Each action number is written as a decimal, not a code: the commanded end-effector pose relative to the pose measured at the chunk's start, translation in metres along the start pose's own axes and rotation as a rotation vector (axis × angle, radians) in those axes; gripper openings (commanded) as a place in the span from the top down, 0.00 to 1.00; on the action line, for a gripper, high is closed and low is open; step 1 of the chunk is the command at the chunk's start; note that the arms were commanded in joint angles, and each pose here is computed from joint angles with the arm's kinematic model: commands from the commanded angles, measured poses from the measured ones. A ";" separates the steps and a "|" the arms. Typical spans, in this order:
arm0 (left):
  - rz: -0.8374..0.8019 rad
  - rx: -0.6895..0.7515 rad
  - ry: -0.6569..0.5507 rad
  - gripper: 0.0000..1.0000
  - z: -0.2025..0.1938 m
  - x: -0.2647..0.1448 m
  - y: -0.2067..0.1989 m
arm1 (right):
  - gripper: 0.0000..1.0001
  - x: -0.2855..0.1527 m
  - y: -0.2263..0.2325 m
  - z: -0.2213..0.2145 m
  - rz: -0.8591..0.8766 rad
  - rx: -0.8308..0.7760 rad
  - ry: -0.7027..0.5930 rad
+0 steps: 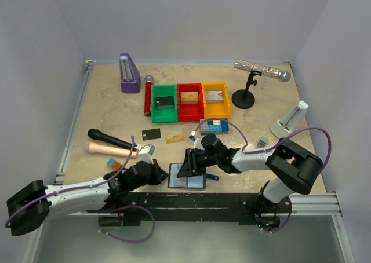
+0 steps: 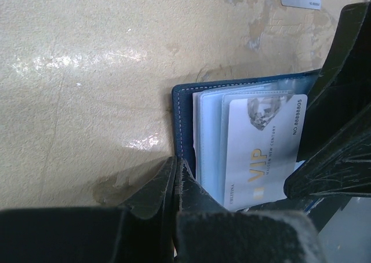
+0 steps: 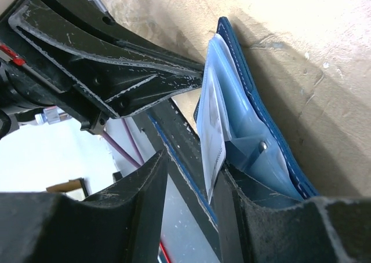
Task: Take the credit cards out of the card holder
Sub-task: Remove the credit card from the card holder, then place the credit card at the center of the board.
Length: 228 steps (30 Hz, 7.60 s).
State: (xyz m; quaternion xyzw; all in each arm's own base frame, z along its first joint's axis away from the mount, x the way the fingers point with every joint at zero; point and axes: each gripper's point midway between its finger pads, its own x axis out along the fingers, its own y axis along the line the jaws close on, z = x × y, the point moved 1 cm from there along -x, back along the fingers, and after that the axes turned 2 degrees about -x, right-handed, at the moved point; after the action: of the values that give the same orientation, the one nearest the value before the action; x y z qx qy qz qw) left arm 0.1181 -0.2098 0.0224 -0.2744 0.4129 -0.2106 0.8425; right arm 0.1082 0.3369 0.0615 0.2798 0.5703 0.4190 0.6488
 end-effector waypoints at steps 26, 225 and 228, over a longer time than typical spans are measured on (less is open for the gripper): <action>0.061 -0.002 0.017 1.00 -0.012 0.000 0.025 | 0.70 -0.016 0.021 0.009 0.015 -0.074 -0.058; -0.233 0.334 -0.054 0.33 0.076 -0.099 -0.099 | 1.00 -0.163 -0.055 0.081 -0.480 -0.101 -0.343; -0.232 0.320 -0.067 0.33 0.076 -0.099 -0.096 | 1.00 -0.163 -0.073 0.084 -0.535 -0.076 -0.342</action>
State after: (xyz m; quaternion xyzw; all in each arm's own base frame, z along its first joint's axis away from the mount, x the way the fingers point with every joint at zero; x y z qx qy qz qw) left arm 0.1058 -0.2068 0.1782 -0.1686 0.3221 -0.3794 0.8508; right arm 0.1869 0.1833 0.1102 0.1870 0.5089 0.2374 0.8060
